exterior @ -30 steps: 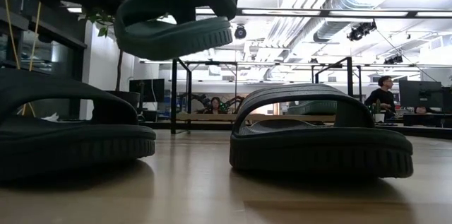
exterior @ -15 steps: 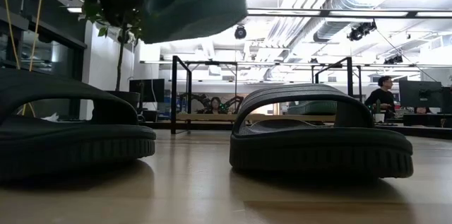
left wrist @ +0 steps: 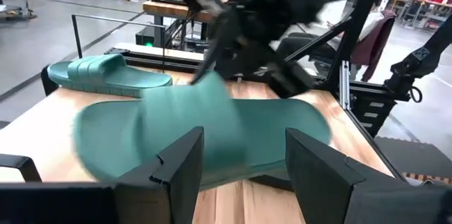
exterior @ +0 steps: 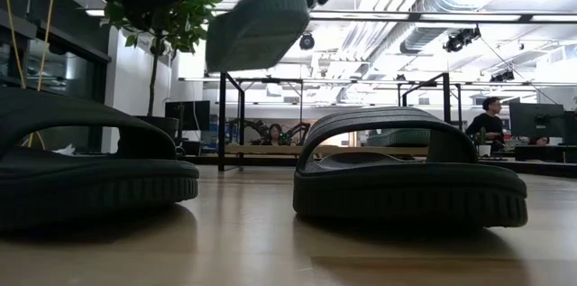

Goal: Pick and place slides into the shelf
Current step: Put the green slipper on the shelf

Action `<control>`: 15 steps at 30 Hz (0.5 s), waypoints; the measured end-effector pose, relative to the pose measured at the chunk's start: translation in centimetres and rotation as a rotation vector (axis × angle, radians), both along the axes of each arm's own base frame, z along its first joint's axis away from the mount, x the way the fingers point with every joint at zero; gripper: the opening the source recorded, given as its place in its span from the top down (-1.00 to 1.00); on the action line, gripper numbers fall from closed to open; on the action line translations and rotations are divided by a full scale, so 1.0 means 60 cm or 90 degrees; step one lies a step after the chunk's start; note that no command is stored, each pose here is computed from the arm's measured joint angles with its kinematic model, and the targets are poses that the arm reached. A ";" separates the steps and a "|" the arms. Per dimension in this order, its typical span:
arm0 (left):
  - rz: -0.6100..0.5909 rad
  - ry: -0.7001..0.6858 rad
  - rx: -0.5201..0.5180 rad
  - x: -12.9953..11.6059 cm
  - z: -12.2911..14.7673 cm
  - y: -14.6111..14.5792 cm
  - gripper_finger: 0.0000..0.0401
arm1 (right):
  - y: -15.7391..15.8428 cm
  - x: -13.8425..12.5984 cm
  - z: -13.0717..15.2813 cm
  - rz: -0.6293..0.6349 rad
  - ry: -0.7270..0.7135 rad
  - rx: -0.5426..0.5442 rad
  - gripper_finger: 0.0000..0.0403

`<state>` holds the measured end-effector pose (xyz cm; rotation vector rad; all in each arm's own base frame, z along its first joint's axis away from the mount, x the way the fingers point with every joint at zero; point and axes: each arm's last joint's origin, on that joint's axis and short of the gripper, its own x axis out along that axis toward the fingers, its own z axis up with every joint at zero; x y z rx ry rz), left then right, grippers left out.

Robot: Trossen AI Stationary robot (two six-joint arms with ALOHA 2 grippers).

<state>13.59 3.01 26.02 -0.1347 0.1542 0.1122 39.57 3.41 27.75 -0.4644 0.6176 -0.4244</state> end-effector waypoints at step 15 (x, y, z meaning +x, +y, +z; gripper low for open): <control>0.050 -0.024 0.081 -0.013 0.010 0.001 0.08 | -0.155 -0.030 0.058 0.009 -0.066 0.093 1.00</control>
